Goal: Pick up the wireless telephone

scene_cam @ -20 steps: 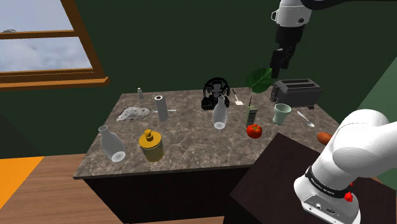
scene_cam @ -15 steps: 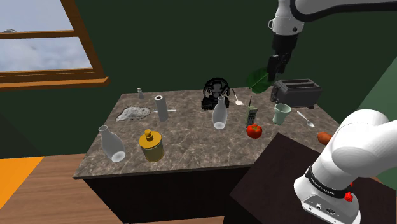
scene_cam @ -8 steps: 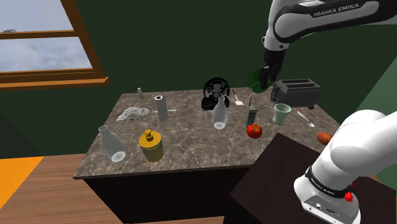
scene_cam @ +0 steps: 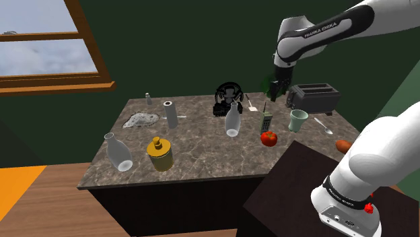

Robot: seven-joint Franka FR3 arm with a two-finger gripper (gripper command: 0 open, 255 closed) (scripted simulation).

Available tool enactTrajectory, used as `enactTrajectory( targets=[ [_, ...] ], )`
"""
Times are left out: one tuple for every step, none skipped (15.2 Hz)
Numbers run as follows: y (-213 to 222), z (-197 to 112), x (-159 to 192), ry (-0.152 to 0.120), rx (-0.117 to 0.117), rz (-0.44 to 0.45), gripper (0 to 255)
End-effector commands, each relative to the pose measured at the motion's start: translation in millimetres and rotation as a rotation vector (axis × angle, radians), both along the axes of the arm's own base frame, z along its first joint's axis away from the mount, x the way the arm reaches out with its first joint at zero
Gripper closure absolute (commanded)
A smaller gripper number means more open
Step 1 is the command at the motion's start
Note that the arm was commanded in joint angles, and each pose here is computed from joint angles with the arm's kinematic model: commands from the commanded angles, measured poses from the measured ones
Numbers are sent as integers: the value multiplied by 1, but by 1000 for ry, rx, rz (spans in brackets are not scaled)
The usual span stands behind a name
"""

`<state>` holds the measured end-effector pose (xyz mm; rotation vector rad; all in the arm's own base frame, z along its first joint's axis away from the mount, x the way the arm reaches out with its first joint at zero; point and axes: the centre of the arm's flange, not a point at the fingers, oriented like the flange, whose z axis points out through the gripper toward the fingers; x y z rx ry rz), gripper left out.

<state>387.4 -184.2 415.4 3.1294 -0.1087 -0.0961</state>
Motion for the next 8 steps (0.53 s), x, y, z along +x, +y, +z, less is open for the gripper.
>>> enactTrajectory(
  targets=[
    [-18,-20,11,1,3,-10,0],
    [-26,-30,16,2,6,-16,0],
    [-34,-40,20,2,8,-21,0],
    [-41,-50,25,3,11,-26,0],
    [-49,-60,29,4,13,-31,0],
    [-57,-70,33,5,16,-36,0],
    [-65,-81,38,5,18,-42,0],
    [-73,-91,42,6,21,-47,0]
  ],
)
